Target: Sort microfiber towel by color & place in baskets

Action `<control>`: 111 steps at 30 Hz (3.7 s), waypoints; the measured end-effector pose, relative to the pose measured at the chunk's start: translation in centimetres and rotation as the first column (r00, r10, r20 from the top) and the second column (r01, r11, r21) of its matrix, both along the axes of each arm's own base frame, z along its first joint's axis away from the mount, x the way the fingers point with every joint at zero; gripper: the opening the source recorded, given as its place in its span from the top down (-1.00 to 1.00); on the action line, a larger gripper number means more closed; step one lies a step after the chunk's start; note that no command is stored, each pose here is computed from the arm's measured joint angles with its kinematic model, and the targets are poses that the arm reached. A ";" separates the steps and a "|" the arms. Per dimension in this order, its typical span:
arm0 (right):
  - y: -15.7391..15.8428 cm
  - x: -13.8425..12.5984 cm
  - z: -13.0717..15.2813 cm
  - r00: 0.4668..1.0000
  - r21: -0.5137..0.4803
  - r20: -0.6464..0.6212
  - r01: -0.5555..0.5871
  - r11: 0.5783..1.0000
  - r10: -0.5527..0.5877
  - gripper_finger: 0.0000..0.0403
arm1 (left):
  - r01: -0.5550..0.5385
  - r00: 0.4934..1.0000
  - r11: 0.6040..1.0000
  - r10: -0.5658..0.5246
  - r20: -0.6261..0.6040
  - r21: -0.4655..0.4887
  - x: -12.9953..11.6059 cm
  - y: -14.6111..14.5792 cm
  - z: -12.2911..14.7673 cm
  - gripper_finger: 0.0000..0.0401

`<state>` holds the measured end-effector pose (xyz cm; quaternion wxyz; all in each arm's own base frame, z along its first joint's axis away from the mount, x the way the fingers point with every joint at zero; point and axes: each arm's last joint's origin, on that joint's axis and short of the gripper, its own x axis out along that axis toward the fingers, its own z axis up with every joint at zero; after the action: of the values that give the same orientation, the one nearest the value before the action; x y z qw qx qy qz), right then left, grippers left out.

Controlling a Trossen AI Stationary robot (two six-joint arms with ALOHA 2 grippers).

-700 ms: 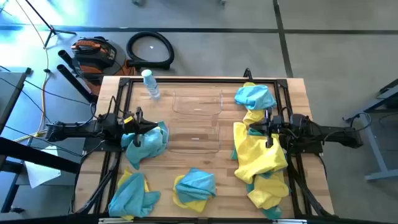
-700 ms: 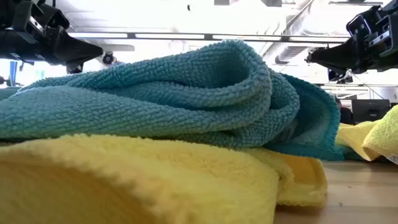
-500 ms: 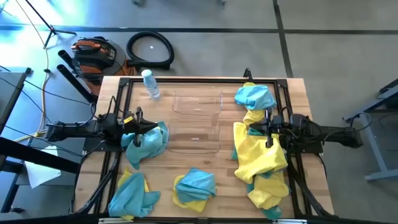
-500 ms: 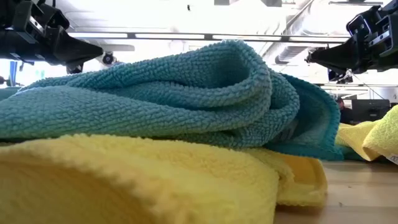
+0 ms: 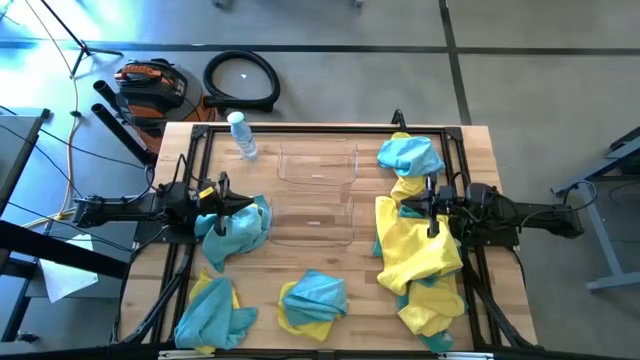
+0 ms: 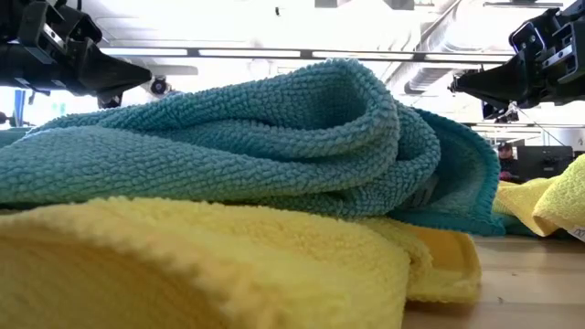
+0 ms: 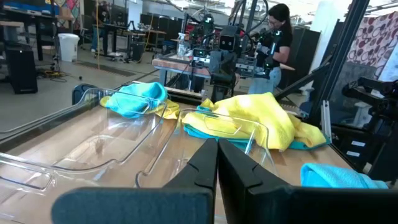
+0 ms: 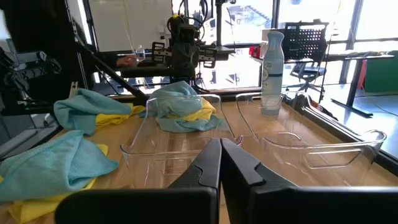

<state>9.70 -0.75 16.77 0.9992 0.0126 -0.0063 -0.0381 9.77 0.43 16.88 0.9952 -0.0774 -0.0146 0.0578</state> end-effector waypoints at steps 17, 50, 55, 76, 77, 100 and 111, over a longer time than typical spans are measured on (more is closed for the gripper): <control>0.0 0.0 0.0 1.000 0.000 0.000 0.000 1.000 0.000 1.00 | 0.000 1.000 1.000 0.000 0.000 0.000 0.0 0.0 0.0 1.00; 0.0 0.0 0.0 1.000 0.000 0.000 0.000 1.000 0.000 1.00 | -0.001 1.000 1.000 0.001 0.000 0.000 0.0 0.0 0.0 1.00; 0.0 0.0 0.0 1.000 0.000 0.000 0.000 1.000 0.000 1.00 | 0.000 1.000 1.000 0.000 0.000 0.000 0.0 0.0 0.0 1.00; 0.0 0.0 0.0 1.000 0.000 0.000 0.000 1.000 0.000 1.00 | 0.000 1.000 1.000 0.000 0.000 0.000 0.0 0.0 0.0 1.00; 0.0 0.0 0.0 1.000 0.000 0.000 0.000 1.000 0.000 1.00 | 0.000 1.000 1.000 0.000 0.000 0.000 0.0 0.0 0.0 1.00; -0.3 -0.9 4.4 0.968 -0.041 0.226 0.123 0.992 -0.111 1.00 | -0.001 1.000 1.000 0.001 0.000 0.000 0.0 0.0 0.0 1.00; -1.0 -1.1 17.1 0.901 0.113 -0.234 0.398 0.910 -0.365 1.00 | -0.001 1.000 1.000 0.001 0.001 0.000 0.0 0.0 0.0 1.00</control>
<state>8.59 -1.74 33.89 0.9631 0.0863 0.0986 -0.2351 9.77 0.44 16.89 0.9952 -0.0774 -0.0149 0.0581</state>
